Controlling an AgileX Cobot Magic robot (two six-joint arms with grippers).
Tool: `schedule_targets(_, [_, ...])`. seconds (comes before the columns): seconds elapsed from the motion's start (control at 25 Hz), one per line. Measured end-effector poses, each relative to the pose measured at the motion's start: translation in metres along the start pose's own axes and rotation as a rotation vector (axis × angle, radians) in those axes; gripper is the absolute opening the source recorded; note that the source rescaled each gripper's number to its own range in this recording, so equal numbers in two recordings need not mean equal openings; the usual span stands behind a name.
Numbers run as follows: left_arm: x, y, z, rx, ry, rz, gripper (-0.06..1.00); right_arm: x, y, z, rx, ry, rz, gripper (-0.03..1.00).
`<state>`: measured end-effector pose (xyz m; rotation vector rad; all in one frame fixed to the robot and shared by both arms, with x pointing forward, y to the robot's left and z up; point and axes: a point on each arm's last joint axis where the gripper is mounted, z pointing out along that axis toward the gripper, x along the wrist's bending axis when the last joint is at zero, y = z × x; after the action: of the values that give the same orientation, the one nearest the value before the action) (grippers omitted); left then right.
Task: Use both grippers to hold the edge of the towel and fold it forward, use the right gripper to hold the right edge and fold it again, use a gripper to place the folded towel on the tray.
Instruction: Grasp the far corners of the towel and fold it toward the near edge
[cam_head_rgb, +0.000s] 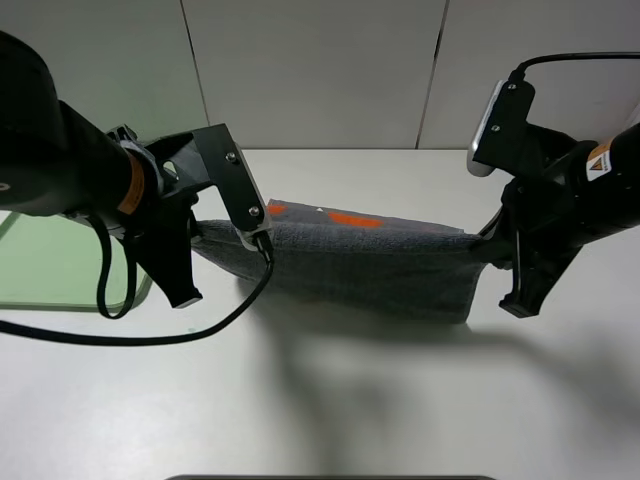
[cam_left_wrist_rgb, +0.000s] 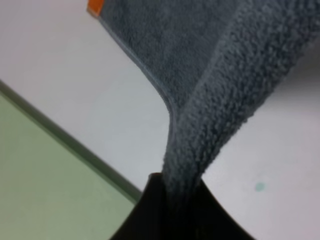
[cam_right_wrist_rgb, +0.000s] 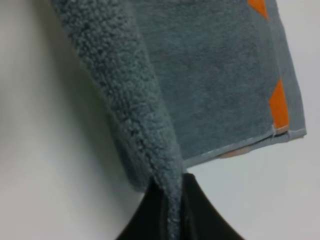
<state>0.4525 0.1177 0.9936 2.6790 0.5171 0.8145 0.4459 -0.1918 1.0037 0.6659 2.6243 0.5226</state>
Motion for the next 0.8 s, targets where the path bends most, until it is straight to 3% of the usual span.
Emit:
schedule_targets(0.24, [0.004,0.0,0.032,0.069,-0.023,-0.021,0.0,-0.003,0.001,0.015,0.013,-0.008,0.024,0.0])
schedule_targets(0.64, [0.022,0.018,0.065,0.035,-0.019,-0.065,0.0,-0.034,-0.01,0.019,-0.027,-0.12,0.14,0.0])
schedule_targets(0.8, [0.03,0.022,0.077,0.041,-0.013,-0.084,0.0,-0.037,-0.01,0.029,-0.027,-0.126,0.143,0.0])
